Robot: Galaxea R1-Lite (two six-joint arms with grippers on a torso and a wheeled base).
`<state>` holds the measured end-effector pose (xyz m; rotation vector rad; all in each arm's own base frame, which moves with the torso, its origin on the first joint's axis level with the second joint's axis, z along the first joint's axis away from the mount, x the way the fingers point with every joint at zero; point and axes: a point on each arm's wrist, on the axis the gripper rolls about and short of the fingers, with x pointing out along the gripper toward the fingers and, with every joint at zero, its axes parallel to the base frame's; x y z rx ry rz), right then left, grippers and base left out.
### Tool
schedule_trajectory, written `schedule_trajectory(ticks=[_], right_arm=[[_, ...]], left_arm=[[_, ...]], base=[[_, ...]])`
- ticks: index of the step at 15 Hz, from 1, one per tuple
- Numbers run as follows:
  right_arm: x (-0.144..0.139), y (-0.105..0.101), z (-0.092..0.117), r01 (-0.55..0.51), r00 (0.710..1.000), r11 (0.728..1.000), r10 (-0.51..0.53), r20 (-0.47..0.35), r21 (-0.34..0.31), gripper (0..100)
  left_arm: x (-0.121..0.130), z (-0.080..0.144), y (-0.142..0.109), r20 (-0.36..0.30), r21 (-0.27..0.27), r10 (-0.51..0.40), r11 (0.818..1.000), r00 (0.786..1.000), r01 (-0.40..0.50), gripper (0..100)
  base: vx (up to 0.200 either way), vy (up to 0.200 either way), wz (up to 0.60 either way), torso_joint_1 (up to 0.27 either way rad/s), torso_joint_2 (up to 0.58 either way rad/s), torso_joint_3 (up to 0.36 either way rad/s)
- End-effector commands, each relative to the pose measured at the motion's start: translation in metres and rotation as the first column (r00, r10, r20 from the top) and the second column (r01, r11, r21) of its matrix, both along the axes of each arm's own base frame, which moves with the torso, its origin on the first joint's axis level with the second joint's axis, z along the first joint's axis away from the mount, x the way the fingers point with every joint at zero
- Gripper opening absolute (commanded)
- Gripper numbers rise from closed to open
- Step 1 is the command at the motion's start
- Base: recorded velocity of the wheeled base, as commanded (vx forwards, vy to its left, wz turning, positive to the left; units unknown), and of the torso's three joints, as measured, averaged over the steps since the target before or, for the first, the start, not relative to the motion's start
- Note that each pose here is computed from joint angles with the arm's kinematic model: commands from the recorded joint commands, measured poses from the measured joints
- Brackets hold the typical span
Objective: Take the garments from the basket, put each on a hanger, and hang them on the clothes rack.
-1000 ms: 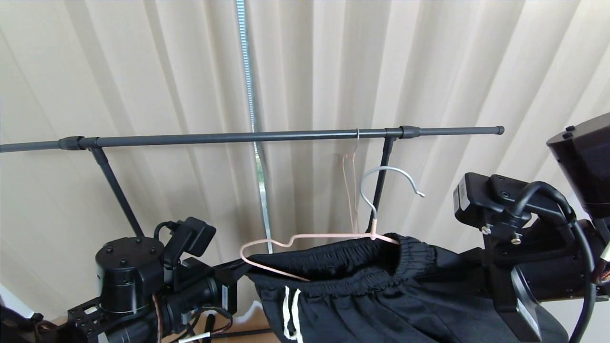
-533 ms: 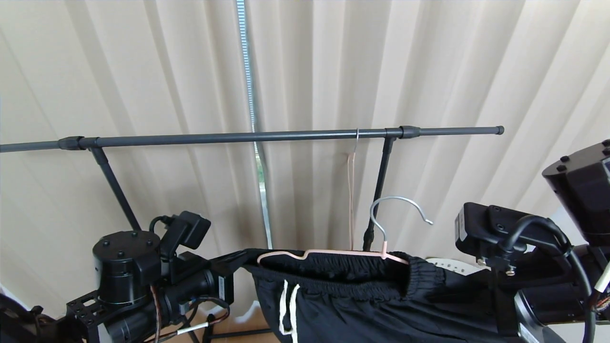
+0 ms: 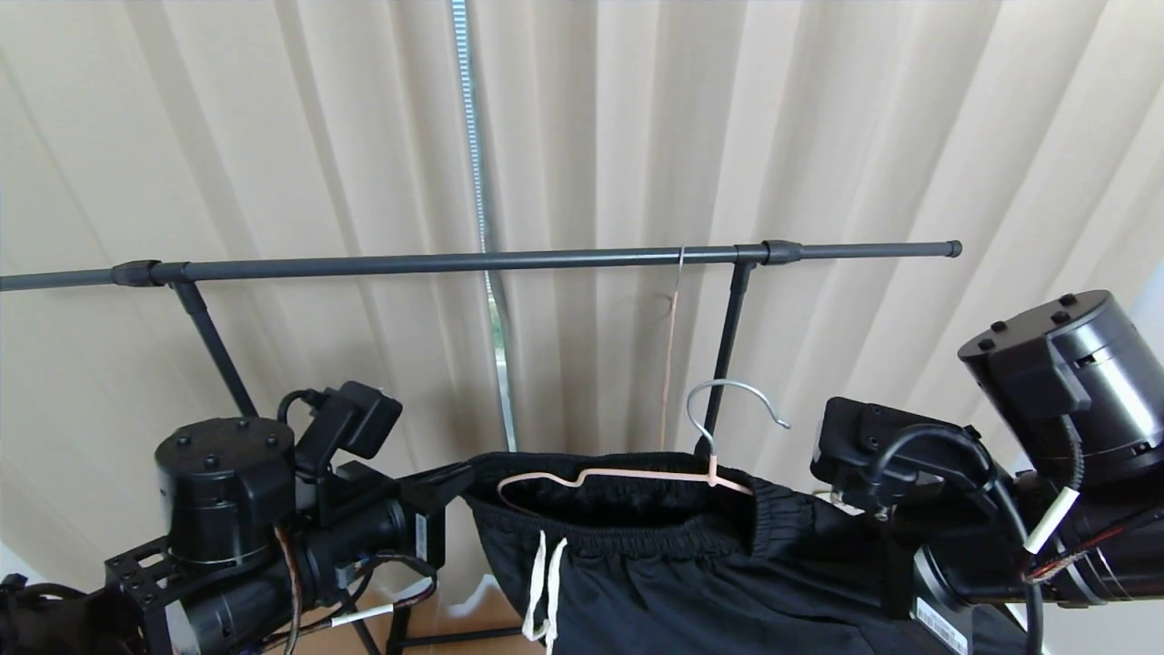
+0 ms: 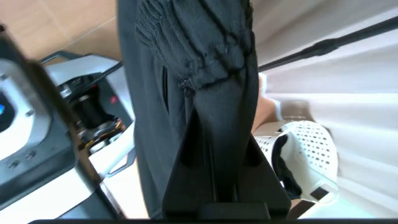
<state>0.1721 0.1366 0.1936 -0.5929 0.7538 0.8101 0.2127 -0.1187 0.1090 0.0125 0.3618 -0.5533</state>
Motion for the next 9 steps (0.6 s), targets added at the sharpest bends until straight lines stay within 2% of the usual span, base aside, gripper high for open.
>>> schedule_trajectory(ticks=[1,3,5,6,7,9], right_arm=[[0.005,0.004,-0.009,0.006,1.0,1.0,-0.006,-0.018,-0.017,0],[0.009,0.006,-0.017,0.088,0.996,0.996,-0.088,-0.011,-0.021,0],[0.011,0.006,-0.023,0.123,0.992,0.992,-0.124,0.03,0.01,0],[0.012,0.007,-0.025,0.125,0.991,0.992,-0.126,0.05,0.03,0],[0.013,0.008,-0.029,0.134,0.989,0.99,-0.136,0.06,0.039,0],[0.018,0.016,-0.038,0.188,0.977,0.982,-0.19,0.095,0.033,0]], left_arm=[[0.003,0.027,-0.003,0.079,0.027,-0.026,0.999,0.997,0.024,0],[-0.001,0.058,-0.015,0.051,0.075,-0.073,0.995,0.996,0.069,0],[-0.003,0.072,-0.026,0.024,0.113,-0.086,0.99,0.996,0.082,0],[-0.006,0.075,-0.032,0.004,0.138,-0.09,0.986,0.996,0.089,0],[-0.011,0.077,-0.039,-0.028,0.186,-0.09,0.978,0.996,0.094,0],[-0.02,0.075,-0.048,-0.051,0.217,-0.117,0.968,0.992,0.125,0]], base=[[0.0,0.0,0.0,0.0,0.0,0.0],[0.0,0.0,0.0,0.0,0.0,0.0],[0.0,0.0,0.0,0.0,0.0,0.0],[0.0,0.0,0.0,0.0,0.0,0.0],[0.0,0.0,0.0,0.0,0.0,0.0],[0.0,0.0,0.0,0.0,0.0,0.0]])
